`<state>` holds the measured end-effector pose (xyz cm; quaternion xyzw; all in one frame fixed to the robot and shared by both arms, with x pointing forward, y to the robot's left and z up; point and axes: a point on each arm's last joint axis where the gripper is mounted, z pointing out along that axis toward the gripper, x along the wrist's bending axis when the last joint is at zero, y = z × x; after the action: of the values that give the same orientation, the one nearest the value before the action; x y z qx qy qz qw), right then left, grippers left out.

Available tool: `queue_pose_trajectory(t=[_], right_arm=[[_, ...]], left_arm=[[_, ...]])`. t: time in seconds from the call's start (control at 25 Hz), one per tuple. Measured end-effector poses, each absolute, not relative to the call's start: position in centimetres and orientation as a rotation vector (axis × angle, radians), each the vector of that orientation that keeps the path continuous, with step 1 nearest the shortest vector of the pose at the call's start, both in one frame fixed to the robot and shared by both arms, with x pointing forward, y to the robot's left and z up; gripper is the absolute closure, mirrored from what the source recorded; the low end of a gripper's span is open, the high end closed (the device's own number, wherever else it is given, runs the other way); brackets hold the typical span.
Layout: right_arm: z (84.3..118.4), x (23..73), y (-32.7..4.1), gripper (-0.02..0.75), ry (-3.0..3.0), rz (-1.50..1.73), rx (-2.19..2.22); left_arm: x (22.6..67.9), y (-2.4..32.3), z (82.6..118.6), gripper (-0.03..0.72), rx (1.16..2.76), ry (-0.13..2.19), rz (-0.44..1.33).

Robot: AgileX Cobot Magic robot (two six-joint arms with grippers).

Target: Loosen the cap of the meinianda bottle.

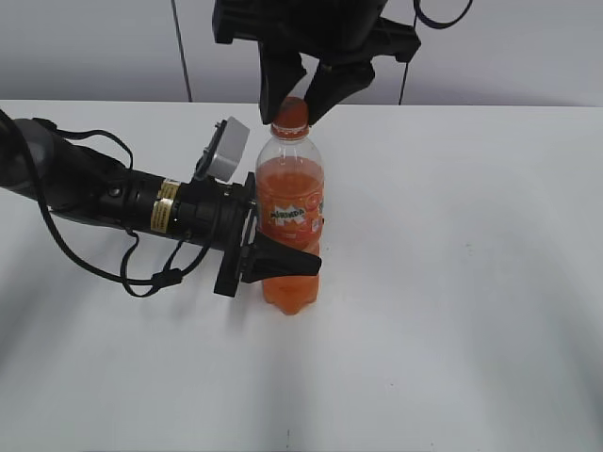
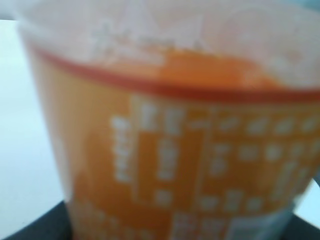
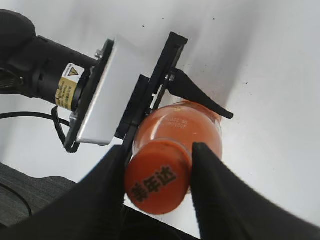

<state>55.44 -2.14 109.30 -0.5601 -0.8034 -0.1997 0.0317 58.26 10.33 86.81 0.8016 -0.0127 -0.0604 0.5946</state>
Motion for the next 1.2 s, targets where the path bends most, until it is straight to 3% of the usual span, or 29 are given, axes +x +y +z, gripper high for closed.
queue_pose_trajectory(t=[0.08,0.4,1.2], right_arm=[[109.29,55.44,-2.16,0.452,-2.477,-0.612,-1.724],[109.29,55.43,-2.15,0.453,-2.575,-0.62,-1.609],[109.39,55.2,-1.88,0.459,-3.183,-0.661,-0.246]], left_arm=[[58.26,10.33,86.81,0.276,1.862,-0.029,-0.14],[58.26,10.33,86.81,0.276,1.862,-0.029,-0.14],[58.2,10.38,86.8,0.276,1.863,-0.039,-0.144]])
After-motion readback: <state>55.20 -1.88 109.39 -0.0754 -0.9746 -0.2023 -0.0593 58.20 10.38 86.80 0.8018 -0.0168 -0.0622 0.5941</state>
